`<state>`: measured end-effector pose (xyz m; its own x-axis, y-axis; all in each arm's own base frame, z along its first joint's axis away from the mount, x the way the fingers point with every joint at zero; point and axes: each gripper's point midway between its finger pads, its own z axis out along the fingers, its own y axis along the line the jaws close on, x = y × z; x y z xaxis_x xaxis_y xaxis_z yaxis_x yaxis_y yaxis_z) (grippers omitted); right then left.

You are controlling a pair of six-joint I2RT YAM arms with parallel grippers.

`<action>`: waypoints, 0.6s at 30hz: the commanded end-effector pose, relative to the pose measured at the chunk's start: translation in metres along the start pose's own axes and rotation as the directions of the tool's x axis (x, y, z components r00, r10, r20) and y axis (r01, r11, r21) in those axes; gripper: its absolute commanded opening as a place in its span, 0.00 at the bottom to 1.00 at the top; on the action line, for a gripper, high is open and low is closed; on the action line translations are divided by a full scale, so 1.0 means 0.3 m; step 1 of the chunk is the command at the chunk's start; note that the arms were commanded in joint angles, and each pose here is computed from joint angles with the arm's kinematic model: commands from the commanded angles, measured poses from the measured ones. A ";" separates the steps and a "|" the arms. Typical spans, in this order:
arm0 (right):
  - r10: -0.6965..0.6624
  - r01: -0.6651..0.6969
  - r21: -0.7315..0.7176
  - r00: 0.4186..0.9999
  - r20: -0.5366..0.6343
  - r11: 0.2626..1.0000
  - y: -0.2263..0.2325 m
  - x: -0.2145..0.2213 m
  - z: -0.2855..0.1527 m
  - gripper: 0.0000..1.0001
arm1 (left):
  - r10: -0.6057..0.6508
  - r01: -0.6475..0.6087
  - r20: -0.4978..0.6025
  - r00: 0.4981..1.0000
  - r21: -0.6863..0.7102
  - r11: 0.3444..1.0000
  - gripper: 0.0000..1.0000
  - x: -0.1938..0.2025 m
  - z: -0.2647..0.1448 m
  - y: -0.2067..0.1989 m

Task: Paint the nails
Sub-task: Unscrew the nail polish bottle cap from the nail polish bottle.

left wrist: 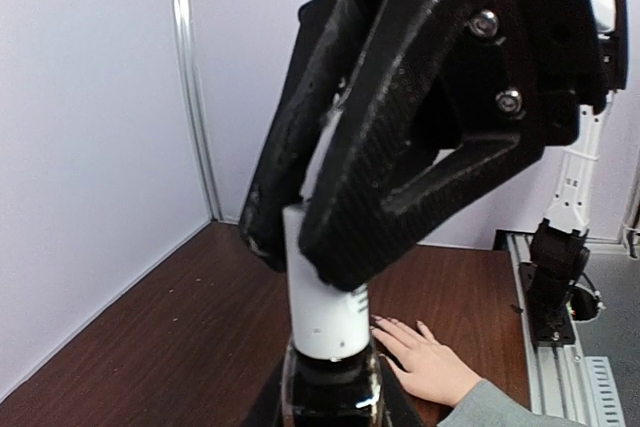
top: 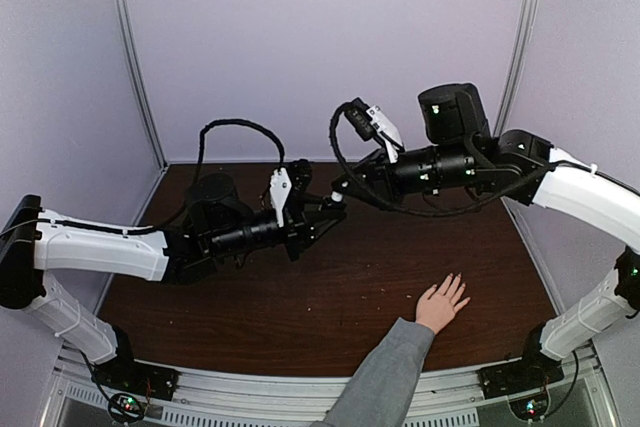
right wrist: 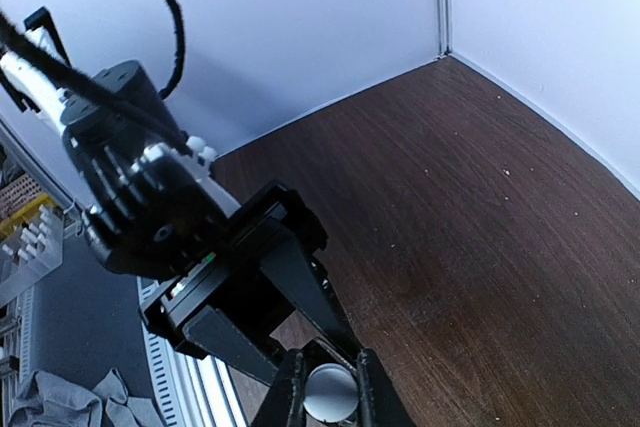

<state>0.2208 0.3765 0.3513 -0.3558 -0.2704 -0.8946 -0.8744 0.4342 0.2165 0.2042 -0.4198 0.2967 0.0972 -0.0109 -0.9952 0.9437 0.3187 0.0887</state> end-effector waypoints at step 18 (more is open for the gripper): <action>-0.252 0.276 -0.419 0.961 0.113 0.865 0.271 -0.061 -0.153 0.06 | -0.180 0.003 0.179 0.967 0.701 0.713 0.00 -0.266 -0.134 -0.373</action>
<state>0.1466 0.3770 0.3866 -0.1320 -0.3156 -0.9397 -0.9907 0.0094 0.1360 0.1226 -0.4262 0.3317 -0.0812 -0.1433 -0.9863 0.9723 -0.2292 -0.0467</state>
